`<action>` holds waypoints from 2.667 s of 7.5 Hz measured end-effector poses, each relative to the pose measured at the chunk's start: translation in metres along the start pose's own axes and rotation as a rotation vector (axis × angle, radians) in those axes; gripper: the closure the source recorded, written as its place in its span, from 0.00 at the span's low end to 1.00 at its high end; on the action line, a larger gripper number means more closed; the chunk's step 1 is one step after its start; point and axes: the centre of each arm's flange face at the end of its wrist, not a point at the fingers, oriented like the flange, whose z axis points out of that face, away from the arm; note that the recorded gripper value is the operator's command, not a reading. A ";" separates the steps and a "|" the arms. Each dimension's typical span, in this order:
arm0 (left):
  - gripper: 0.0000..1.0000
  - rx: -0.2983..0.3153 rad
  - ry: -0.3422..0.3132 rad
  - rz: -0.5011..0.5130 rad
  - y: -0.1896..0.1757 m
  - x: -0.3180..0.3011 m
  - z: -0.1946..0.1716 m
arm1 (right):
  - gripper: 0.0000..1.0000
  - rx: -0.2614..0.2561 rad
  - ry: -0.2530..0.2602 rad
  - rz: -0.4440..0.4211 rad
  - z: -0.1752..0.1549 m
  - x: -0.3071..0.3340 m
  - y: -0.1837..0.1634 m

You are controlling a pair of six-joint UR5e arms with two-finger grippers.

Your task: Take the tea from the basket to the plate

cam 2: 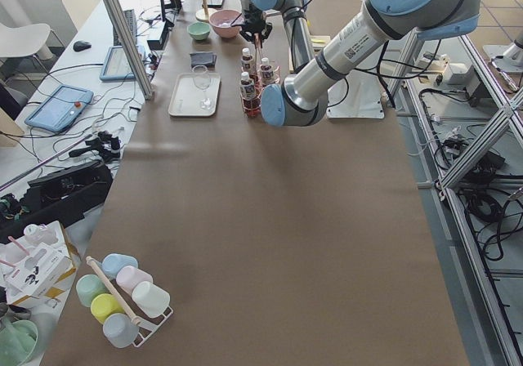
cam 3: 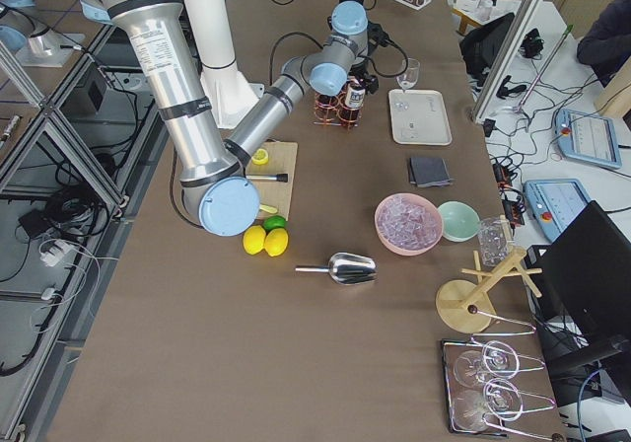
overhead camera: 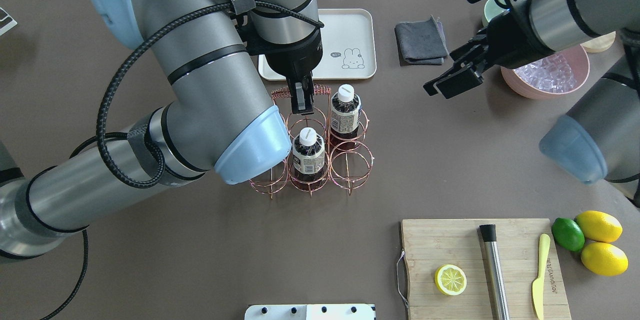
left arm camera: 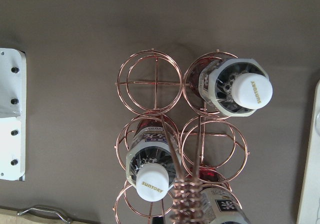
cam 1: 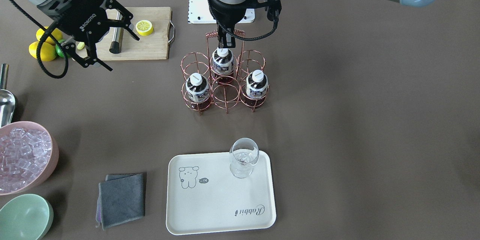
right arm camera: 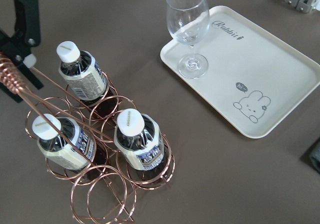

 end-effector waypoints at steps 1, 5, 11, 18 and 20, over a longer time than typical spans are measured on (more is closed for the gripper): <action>1.00 0.001 -0.001 -0.001 0.000 0.000 0.001 | 0.02 0.014 -0.009 -0.034 0.013 -0.024 -0.012; 1.00 0.006 -0.001 -0.005 -0.001 0.002 0.003 | 0.06 0.024 -0.010 -0.120 0.067 -0.087 -0.029; 1.00 0.006 0.000 -0.004 -0.002 0.002 0.003 | 0.12 0.017 0.072 -0.157 0.103 -0.072 -0.052; 1.00 0.006 0.003 -0.003 -0.003 0.001 0.003 | 0.21 0.008 0.091 -0.145 0.127 -0.072 -0.061; 1.00 0.006 0.002 -0.003 -0.003 0.001 0.003 | 0.26 0.003 0.081 -0.148 0.132 -0.078 -0.059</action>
